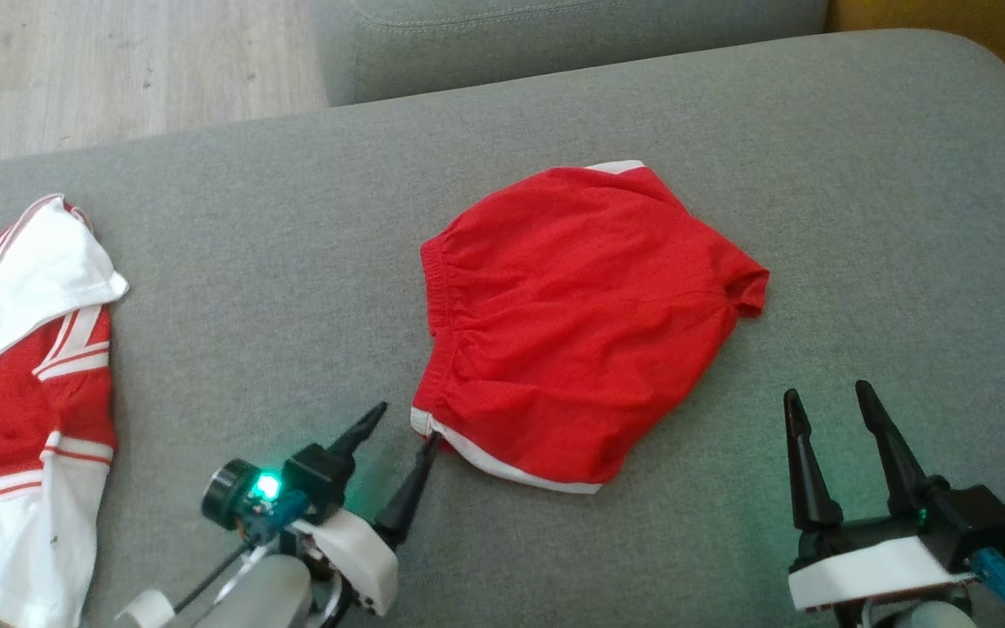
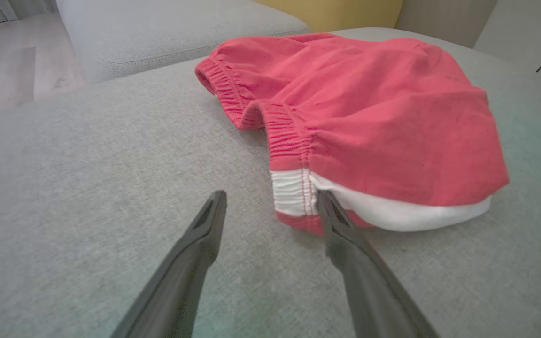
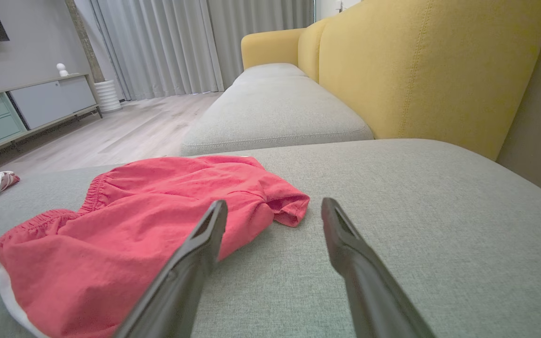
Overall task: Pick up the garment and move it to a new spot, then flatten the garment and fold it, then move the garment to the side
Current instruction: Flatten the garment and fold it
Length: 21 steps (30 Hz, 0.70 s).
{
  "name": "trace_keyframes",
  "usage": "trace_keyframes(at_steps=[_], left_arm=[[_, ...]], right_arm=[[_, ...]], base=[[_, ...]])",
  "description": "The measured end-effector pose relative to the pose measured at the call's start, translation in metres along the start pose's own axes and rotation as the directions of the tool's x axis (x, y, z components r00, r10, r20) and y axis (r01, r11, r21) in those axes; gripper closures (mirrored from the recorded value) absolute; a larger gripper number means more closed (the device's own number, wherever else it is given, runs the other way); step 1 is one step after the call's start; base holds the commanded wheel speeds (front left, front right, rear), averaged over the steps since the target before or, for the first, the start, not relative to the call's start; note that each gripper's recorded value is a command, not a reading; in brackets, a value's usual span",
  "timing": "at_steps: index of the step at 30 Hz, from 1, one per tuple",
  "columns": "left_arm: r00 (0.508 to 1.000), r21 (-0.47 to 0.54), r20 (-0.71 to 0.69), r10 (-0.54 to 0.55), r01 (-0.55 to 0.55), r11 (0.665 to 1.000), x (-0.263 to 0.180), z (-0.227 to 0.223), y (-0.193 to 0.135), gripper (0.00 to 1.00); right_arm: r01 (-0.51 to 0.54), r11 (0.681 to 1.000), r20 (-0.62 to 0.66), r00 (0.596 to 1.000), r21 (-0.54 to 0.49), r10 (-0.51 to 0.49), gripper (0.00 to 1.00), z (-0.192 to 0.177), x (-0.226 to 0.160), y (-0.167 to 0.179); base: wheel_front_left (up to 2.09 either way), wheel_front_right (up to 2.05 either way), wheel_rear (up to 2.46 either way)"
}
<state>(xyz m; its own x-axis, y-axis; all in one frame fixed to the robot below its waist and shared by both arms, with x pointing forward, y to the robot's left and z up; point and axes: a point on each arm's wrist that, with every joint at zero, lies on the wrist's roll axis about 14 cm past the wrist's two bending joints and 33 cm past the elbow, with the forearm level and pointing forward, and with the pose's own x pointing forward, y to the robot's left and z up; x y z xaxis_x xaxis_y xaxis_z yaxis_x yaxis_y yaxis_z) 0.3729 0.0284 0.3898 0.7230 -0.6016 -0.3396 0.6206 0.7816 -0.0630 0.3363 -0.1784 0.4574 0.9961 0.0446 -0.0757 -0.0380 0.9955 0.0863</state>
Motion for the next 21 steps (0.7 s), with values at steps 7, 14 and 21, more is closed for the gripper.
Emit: trace_keyframes(at_steps=[7, 14, 21], left_arm=[[0.992, -0.031, -0.02, -0.124, 0.123, 0.992, 0.001, -0.008, -0.038, 0.0], [0.979, 0.053, -0.008, -0.203, 0.203, 0.978, -0.005, 0.002, -0.046, 0.45], [0.962, 0.082, -0.013, -0.273, 0.273, 0.958, -0.017, 0.002, -0.063, 0.6]], right_arm=[[0.009, 1.0, -0.002, 1.0, -0.001, -0.009, 0.0, -0.001, -0.001, -0.003], [0.006, 1.0, 0.014, 1.0, -0.007, -0.006, 0.0, 0.004, -0.002, -0.002], [0.015, 1.0, 0.012, 1.0, -0.011, -0.015, 0.0, 0.003, -0.009, -0.004]], base=[[0.0, 0.0, 0.0], [0.0, 0.0, 0.0], [0.0, 0.0, 0.0]])
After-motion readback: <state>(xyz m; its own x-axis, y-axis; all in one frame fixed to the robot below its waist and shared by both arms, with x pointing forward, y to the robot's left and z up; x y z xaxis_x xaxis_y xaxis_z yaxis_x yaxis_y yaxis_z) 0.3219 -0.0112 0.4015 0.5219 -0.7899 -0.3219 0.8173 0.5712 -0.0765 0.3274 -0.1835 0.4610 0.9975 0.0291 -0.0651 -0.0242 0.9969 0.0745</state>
